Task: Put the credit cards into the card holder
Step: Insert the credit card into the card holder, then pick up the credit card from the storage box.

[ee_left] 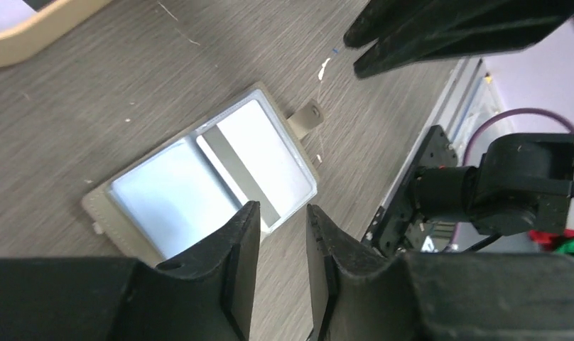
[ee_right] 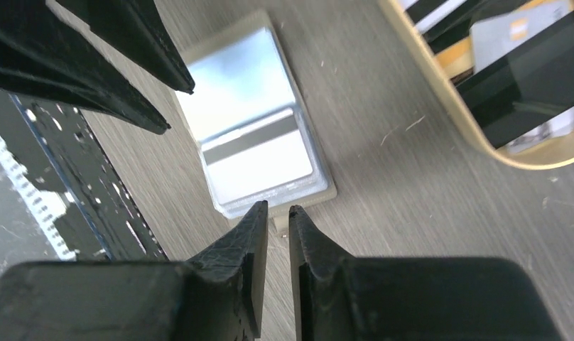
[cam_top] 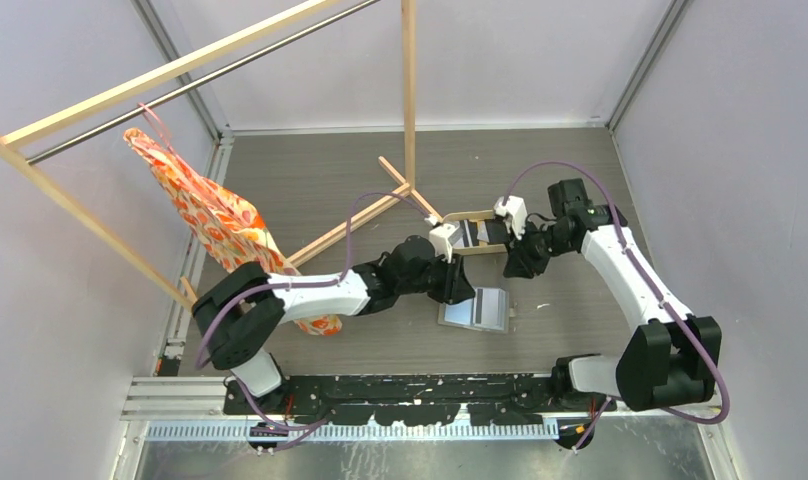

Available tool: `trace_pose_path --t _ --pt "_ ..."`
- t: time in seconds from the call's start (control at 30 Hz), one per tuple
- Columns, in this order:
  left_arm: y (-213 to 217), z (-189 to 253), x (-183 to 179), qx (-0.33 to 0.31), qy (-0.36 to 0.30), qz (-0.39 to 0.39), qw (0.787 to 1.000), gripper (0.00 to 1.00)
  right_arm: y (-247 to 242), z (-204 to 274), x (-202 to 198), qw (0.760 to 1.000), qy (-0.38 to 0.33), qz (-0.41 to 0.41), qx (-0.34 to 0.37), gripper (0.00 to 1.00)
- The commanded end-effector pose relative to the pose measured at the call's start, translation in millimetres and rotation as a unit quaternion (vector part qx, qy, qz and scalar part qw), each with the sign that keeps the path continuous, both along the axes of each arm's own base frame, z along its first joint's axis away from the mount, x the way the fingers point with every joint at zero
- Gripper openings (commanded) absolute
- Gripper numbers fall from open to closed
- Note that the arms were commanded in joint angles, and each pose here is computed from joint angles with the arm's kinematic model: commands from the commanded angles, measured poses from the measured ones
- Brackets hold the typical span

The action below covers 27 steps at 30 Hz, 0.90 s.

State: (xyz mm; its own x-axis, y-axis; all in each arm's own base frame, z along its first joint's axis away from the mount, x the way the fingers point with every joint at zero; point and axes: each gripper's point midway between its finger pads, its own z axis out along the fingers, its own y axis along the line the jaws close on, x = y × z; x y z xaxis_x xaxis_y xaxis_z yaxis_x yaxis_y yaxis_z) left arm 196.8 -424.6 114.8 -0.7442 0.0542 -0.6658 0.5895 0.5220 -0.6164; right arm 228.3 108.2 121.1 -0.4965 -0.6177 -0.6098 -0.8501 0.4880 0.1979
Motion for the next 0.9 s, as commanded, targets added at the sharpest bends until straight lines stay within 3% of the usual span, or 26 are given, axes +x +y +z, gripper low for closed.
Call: trace_pose_path --t 0.0,0.03,0.13,0.23,0.3,0.37,0.5,0.73,0.87 --pt "12.0 35.5 16.9 0.048 -0.124 -0.022 0.991 0.34 18.2 48.3 22.4 0.997 -0.035 -0.019 0.061 0.24" --pt "15.8 43.8 22.4 0.058 -0.148 -0.018 0.987 0.35 20.1 55.0 29.1 0.997 -0.036 -0.029 0.067 0.25" --pt "30.4 75.2 46.0 0.078 -0.224 0.014 0.971 0.52 26.9 71.8 52.4 0.994 -0.030 -0.061 0.089 0.27" --pt "43.4 108.6 76.3 0.061 -0.282 0.052 0.956 0.76 36.7 78.0 80.5 0.988 0.002 -0.105 0.117 0.31" --pt "50.9 120.4 98.4 0.033 -0.279 0.069 0.957 0.89 42.7 70.3 100.5 0.983 0.037 -0.130 0.127 0.31" --pt "58.5 127.7 123.8 -0.008 -0.250 0.083 0.965 0.92 46.2 63.1 119.9 0.975 0.065 -0.164 0.133 0.32" --pt "69.0 128.3 170.3 -0.055 -0.189 0.124 0.973 0.89 50.4 46.8 152.9 0.956 0.098 -0.235 0.149 0.34" --pt "65.8 72.4 183.3 -0.015 -0.132 0.148 0.980 0.74 54.3 18.5 188.7 0.927 0.114 -0.312 0.175 0.41" --pt "58.9 66.1 186.4 -0.002 -0.114 0.151 0.982 0.64 66.4 7.9 201.0 0.913 0.145 -0.329 0.191 0.42"
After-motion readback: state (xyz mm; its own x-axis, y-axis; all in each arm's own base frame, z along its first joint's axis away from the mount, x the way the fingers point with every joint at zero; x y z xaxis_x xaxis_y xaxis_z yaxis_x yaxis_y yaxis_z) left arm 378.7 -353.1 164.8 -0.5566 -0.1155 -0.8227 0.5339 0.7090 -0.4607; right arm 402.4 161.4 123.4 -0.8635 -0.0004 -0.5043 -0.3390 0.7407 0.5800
